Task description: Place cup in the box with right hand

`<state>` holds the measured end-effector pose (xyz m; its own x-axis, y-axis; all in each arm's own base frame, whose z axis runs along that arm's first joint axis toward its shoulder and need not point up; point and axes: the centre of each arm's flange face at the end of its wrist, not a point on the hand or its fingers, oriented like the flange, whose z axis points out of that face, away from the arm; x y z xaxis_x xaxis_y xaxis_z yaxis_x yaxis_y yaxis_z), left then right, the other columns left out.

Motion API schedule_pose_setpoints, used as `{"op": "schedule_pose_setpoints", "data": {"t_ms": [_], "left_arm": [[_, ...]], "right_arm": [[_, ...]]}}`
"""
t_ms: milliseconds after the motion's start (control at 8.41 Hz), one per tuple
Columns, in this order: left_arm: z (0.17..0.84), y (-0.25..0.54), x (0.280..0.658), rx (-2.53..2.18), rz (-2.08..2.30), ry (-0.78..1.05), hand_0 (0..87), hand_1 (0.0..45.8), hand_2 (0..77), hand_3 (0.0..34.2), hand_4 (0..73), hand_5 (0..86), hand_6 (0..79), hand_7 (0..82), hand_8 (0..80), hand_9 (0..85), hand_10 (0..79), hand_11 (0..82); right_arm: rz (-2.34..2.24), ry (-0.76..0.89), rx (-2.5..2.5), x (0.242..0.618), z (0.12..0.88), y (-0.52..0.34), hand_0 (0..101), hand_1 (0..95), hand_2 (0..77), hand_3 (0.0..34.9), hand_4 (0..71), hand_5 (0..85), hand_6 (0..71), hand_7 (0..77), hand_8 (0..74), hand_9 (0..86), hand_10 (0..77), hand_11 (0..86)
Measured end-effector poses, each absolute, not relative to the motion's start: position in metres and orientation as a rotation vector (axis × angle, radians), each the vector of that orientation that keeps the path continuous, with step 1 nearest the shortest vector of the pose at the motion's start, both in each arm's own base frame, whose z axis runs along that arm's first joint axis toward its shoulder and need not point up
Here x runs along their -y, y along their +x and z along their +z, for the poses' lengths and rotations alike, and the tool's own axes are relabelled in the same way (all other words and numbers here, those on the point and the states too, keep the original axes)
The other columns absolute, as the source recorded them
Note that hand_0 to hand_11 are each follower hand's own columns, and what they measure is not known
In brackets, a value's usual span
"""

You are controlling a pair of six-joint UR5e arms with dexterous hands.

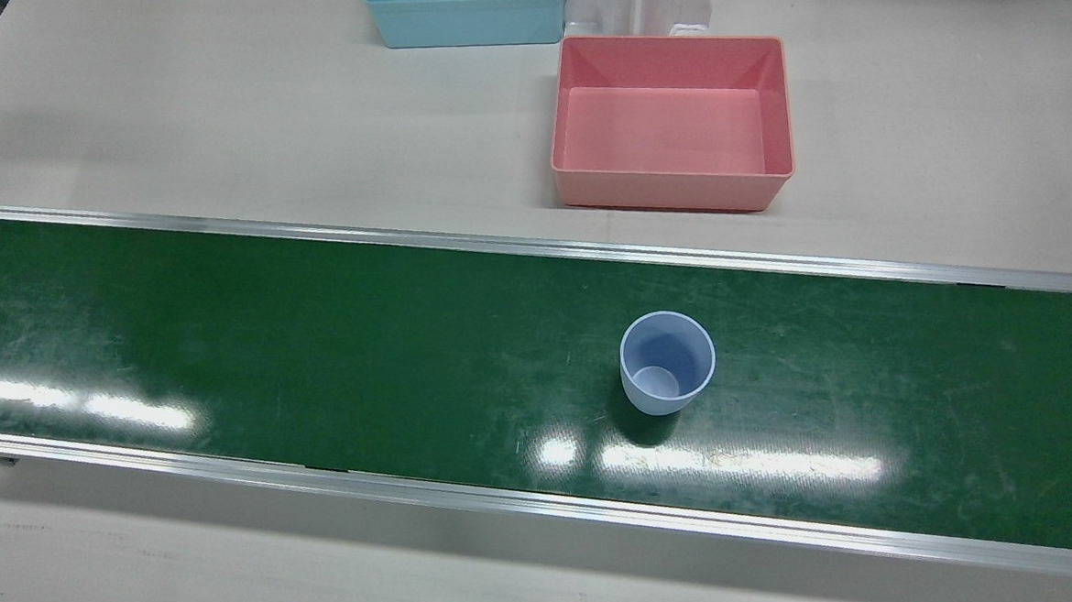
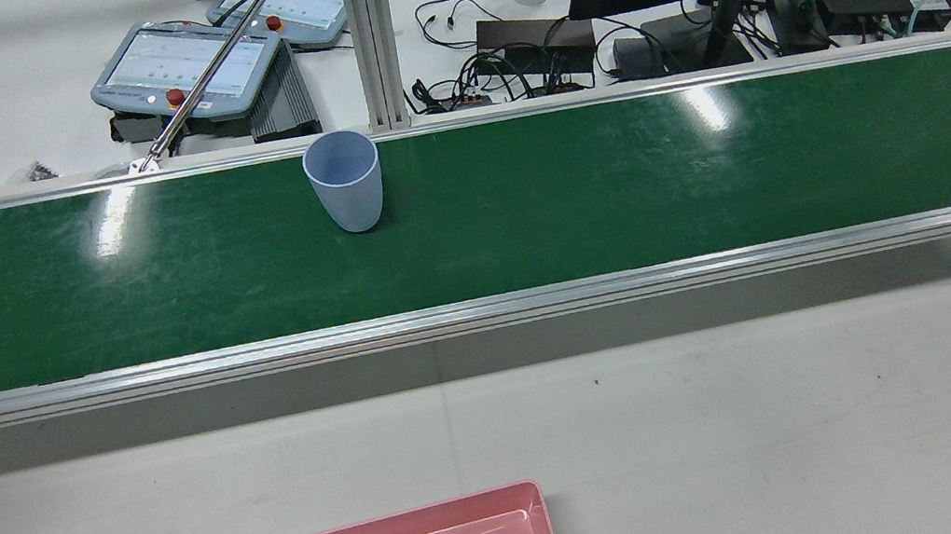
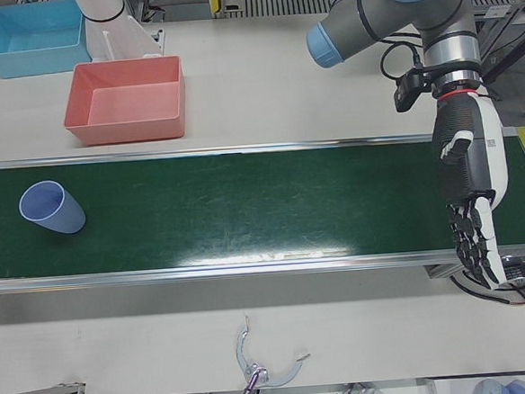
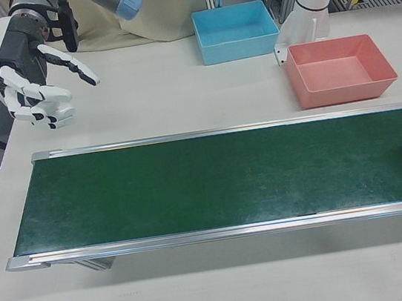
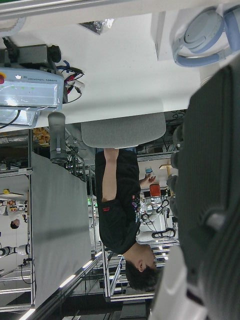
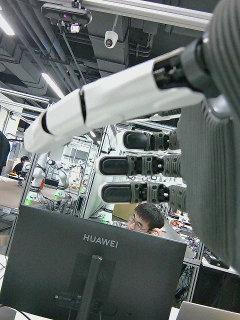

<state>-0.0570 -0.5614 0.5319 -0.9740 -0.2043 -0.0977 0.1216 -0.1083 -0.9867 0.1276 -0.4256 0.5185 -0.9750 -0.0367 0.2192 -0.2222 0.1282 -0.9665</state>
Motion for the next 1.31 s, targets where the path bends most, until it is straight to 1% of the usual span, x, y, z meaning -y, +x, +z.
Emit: {"op": "schedule_pose_setpoints", "data": {"t_ms": [1308], "left_arm": [[0.5319, -0.0570, 0.5613, -1.936, -2.187, -0.092, 0.0, 0.5, 0.5, 0.0, 0.0, 0.0, 0.0, 0.0, 0.0, 0.5, 0.0, 0.0]], "right_arm": [[1.968, 0.260, 2.249, 0.4257, 0.5183, 0.1275, 80, 36.5, 16.9, 0.0, 16.9, 20.2, 19.1, 65.4, 37.1, 46.9, 28.4, 44.7]]}}
